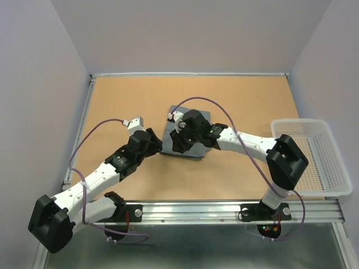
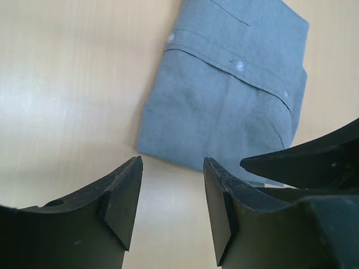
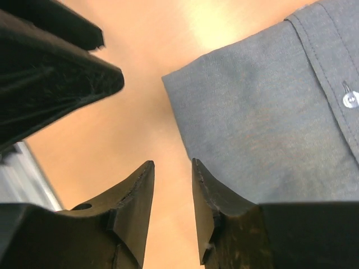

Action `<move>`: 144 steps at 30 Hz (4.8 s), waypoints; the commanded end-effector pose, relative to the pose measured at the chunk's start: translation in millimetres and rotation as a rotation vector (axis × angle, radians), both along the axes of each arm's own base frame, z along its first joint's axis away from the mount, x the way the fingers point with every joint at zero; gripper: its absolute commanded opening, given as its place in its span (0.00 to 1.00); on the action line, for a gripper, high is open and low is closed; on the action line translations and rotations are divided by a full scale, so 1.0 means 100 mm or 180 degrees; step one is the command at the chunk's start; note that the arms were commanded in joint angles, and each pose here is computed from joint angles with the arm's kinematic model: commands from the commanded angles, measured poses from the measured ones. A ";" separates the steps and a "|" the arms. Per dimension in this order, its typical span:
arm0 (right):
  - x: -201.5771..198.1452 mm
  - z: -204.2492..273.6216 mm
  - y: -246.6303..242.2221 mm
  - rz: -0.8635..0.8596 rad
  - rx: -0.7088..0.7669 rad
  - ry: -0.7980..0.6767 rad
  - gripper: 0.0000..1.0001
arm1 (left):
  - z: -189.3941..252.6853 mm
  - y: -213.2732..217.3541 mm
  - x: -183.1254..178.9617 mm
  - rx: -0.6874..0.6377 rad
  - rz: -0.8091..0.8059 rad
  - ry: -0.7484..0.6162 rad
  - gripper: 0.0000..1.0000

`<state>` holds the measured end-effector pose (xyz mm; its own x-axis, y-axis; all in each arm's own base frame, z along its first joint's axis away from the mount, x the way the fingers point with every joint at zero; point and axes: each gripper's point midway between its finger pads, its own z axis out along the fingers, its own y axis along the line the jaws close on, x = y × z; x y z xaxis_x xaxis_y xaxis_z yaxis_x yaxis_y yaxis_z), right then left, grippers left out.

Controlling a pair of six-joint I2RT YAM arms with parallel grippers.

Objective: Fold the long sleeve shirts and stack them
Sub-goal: Fold the shirt

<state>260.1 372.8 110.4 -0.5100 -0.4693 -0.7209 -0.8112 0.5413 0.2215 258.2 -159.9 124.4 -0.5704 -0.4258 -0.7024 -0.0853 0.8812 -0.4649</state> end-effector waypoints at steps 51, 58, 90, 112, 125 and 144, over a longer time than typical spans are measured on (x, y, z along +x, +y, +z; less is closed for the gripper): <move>1.74 1.13 -0.88 -0.1755 0.2168 0.0697 0.37 | 0.79 -0.33 1.54 -0.0703 -0.1006 -0.0258 0.55; 2.33 1.00 -0.73 -0.1978 0.2740 0.0836 0.37 | 0.52 -0.68 2.35 -0.0939 -0.1217 -0.0117 0.54; 1.84 0.30 -1.49 -0.2198 0.1456 0.0784 0.61 | 0.14 0.05 1.70 0.0238 -0.0693 0.0036 0.60; 0.56 -0.79 -1.51 -0.2469 -0.0019 0.1026 0.38 | -0.79 -0.49 1.30 0.1589 -0.0821 0.0697 0.54; 2.03 -0.33 -1.39 -0.2392 0.0026 0.0152 0.38 | -0.57 -0.46 0.62 0.1209 -0.0844 0.0715 0.58; 1.10 0.76 -2.53 -0.3602 0.0959 0.0050 1.00 | -0.08 -1.89 0.05 0.2374 -0.2550 -0.0235 0.71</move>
